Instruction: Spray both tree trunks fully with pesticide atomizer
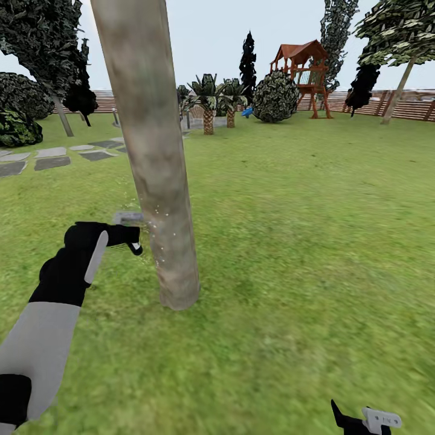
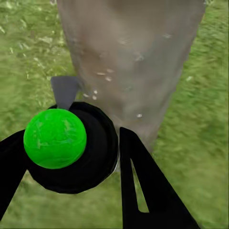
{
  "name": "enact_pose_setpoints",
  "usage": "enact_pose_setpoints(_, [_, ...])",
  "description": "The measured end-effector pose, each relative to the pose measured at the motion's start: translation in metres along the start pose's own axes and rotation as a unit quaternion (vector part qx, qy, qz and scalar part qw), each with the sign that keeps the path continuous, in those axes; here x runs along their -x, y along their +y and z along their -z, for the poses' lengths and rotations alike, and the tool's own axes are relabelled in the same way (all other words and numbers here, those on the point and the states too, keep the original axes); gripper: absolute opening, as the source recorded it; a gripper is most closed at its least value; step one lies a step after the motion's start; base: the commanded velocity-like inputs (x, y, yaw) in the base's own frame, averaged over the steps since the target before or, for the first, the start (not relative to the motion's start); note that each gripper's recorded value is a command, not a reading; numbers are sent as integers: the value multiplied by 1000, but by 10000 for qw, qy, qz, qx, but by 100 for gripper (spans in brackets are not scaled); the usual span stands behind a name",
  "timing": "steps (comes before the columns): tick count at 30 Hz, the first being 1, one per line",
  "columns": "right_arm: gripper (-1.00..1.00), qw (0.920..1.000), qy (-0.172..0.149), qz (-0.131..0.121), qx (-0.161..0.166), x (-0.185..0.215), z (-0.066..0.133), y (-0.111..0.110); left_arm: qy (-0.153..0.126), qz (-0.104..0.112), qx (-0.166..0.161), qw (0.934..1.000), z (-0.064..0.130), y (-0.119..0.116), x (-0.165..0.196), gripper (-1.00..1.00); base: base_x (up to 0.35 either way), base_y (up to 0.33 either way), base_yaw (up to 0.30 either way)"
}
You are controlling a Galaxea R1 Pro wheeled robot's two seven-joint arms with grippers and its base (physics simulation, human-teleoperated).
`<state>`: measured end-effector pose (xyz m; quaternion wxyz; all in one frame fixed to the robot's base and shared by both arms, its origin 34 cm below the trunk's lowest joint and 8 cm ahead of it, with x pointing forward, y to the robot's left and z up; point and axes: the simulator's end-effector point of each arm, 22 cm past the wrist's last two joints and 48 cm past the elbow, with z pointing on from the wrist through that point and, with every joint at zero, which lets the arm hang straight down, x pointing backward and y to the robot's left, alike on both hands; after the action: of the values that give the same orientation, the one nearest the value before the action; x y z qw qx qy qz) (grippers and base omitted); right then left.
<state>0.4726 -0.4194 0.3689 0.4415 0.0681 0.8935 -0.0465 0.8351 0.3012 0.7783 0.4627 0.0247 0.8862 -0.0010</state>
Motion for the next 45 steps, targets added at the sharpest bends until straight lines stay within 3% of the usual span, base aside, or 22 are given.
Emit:
enact_pose_setpoints(3, [100,10000,-3,-1,-1,0,0,0,25,33,-168,9999,-1,-15,0,-100,0,0,0])
enact_pose_setpoints(5, [100,10000,-4,-2,-2,0,0,0,-31,141,-649,9978,1,-70,11,-100,0,0,0])
enact_pose_setpoints(9, [100,10000,-3,1,1,0,0,0,-163,82,-629,9979,6,-76,24,-100,0,0,0])
enact_pose_setpoints(14, [100,10000,-2,-1,0,0,0,0,-218,59,-487,9986,9,-61,33,-100,0,0,0])
enact_pose_setpoints(16, [100,10000,-3,1,1,0,0,0,-212,0,-153,9997,10,-22,33,-100,0,0,0])
enact_pose_setpoints(18, [100,10000,-2,1,0,0,0,0,-214,5,-46,9998,12,-5,35,-100,0,0,0])
enact_pose_setpoints(24, [100,10000,0,0,-1,0,0,0,-154,-43,-42,9999,8,-7,24,-100,0,0,0])
enact_pose_setpoints(30, [100,10000,-1,3,2,0,0,0,296,-34,-50,9995,-11,-7,-51,-100,0,0,0])
enact_pose_setpoints(34, [100,10000,-4,0,-1,0,0,0,306,-49,-28,9995,-22,-4,-81,-100,0,0,0])
enact_pose_setpoints(36, [100,10000,-2,1,-2,0,0,0,557,-23,46,9984,-35,2,-112,-100,0,0,0])
enact_pose_setpoints(43, [100,10000,0,0,-1,0,0,0,319,-44,82,9994,-48,2,-141,-100,0,0,0])
enact_pose_setpoints(45, [100,10000,-3,-1,-1,0,0,0,526,25,59,9986,-60,0,-177,-100,3,0,0])
